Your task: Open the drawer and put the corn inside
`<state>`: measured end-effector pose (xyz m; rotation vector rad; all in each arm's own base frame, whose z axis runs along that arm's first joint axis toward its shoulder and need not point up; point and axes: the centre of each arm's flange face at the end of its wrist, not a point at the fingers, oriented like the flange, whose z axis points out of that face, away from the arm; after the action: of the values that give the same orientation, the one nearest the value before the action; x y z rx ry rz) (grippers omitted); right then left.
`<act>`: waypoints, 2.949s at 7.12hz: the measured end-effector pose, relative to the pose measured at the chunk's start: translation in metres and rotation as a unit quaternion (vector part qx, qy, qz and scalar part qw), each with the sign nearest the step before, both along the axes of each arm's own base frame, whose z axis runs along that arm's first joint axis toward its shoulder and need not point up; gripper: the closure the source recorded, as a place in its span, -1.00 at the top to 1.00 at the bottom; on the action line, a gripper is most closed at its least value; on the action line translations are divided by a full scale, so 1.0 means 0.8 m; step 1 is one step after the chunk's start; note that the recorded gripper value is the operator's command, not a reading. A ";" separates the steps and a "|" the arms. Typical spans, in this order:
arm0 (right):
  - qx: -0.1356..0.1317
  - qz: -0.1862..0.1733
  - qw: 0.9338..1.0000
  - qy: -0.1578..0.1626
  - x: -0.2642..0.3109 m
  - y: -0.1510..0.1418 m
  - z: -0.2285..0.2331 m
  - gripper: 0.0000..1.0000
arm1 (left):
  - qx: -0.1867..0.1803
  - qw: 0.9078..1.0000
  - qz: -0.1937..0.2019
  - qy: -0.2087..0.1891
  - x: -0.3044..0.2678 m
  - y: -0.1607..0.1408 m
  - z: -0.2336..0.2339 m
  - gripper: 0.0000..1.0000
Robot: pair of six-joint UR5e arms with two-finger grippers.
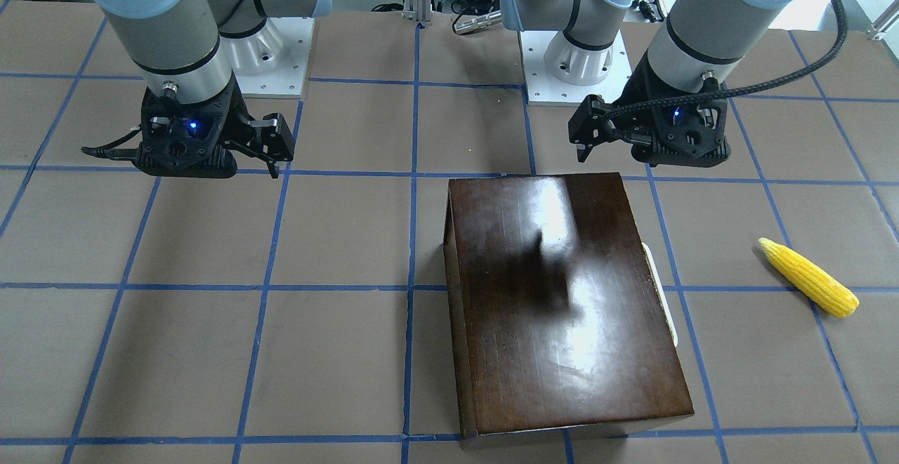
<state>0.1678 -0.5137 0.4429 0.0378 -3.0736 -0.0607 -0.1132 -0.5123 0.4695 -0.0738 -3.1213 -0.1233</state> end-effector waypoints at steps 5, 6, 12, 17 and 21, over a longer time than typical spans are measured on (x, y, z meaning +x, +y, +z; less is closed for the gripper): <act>0.000 0.000 1.000 0.000 0.000 0.000 0.000 1.00 | 0.003 1.000 0.002 -0.001 0.001 0.001 0.000 1.00; 0.000 0.000 1.000 0.000 0.000 0.000 0.000 1.00 | 0.003 1.000 0.002 -0.002 0.001 0.001 0.000 1.00; 0.000 0.000 1.000 0.000 0.000 0.000 0.000 1.00 | 0.001 1.000 0.003 -0.003 0.003 0.002 0.003 1.00; 0.000 0.000 1.000 0.000 0.000 0.000 0.000 1.00 | -0.005 1.000 0.017 -0.005 0.020 -0.003 0.012 1.00; 0.000 0.000 1.000 0.000 0.000 0.000 0.000 1.00 | -0.021 0.997 0.077 -0.003 0.100 -0.021 0.027 1.00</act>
<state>0.1678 -0.5135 0.4428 0.0377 -3.0735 -0.0622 -0.0328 -0.5289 0.4908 0.1682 -3.1207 -0.0547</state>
